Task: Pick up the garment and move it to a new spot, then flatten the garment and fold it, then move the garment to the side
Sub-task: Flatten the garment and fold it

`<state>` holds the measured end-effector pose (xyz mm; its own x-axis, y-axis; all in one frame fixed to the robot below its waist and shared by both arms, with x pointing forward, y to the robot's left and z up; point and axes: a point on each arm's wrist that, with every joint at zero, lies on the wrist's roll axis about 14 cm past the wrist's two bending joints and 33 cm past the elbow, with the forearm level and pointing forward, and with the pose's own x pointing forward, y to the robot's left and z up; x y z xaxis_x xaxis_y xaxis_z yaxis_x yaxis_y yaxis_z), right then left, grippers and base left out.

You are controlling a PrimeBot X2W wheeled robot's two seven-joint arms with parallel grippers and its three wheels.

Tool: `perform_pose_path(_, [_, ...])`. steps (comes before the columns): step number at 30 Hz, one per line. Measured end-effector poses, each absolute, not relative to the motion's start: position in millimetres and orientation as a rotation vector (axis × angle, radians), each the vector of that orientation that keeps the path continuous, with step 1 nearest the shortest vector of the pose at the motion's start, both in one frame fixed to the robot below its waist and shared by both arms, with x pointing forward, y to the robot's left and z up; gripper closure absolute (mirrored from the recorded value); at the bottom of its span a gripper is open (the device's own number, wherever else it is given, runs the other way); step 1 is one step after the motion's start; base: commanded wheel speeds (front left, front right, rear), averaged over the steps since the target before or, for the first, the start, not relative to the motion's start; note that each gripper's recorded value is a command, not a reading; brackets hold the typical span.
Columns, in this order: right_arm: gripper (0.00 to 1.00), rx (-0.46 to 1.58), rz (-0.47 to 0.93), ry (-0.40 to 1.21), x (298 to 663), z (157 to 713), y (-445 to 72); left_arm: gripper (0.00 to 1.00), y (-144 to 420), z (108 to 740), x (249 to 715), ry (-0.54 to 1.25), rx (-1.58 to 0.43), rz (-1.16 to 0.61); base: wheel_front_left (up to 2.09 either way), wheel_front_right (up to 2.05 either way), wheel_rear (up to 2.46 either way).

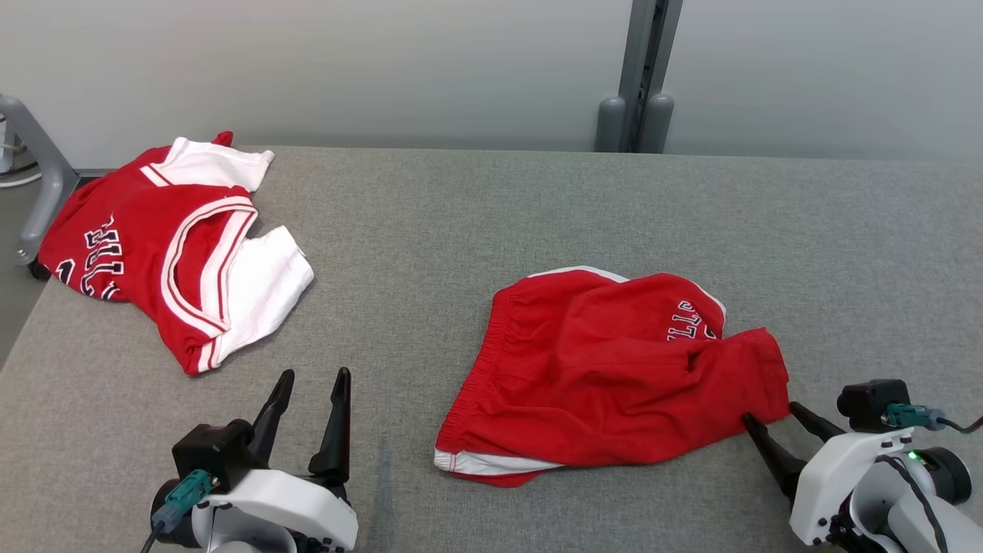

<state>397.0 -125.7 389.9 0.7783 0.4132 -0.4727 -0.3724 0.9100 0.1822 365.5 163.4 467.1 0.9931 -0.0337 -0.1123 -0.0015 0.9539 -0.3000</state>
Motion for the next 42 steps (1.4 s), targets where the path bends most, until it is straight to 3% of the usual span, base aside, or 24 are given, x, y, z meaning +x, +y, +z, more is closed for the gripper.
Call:
perform_pose_path(12, [0.00,0.094,0.390,0.539,405.2,387.1,-126.3,0.00,165.6,466.1,369.3,0.121,-0.296,-0.015,0.00,0.00,0.00])
perform_pose_path(13, [0.05,0.094,0.390,0.548,404.3,385.0,-124.6,0.00,166.1,466.2,369.5,0.121,-0.294,-0.015,0.00,0.00,0.00])
perform_pose_path(14, [0.41,0.095,0.390,0.551,404.1,384.4,-124.3,0.00,166.1,466.2,369.6,0.121,-0.294,-0.015,0.00,0.00,0.00])
perform_pose_path(15, [0.61,0.096,0.390,0.553,404.0,384.1,-124.0,0.00,166.3,465.7,369.6,0.124,-0.293,-0.013,0.00,0.00,0.00])
perform_pose_path(16, [0.90,0.096,0.391,0.554,403.8,384.0,-123.2,0.00,166.3,465.6,369.5,0.125,-0.293,-0.013,0.00,0.00,0.00])
perform_pose_path(17, [1.00,0.096,0.393,0.555,403.6,383.9,-122.7,0.00,166.2,465.6,369.4,0.125,-0.293,-0.014,0.00,0.00,0.00])
perform_pose_path(25, [1.00,0.083,0.436,0.532,399.6,393.6,-113.2,0.00,166.4,468.8,368.8,0.117,-0.293,-0.016,0.00,0.00,0.00])
perform_pose_path(30, [1.00,0.205,0.527,0.504,384.6,421.9,-81.9,0.00,165.0,473.2,365.9,0.106,-0.292,-0.023,0.00,0.00,0.00])
perform_pose_path(42, [1.00,0.351,0.658,0.460,379.1,492.5,-72.7,0.00,166.9,477.4,358.0,0.099,-0.295,-0.024,0.00,0.00,0.00])
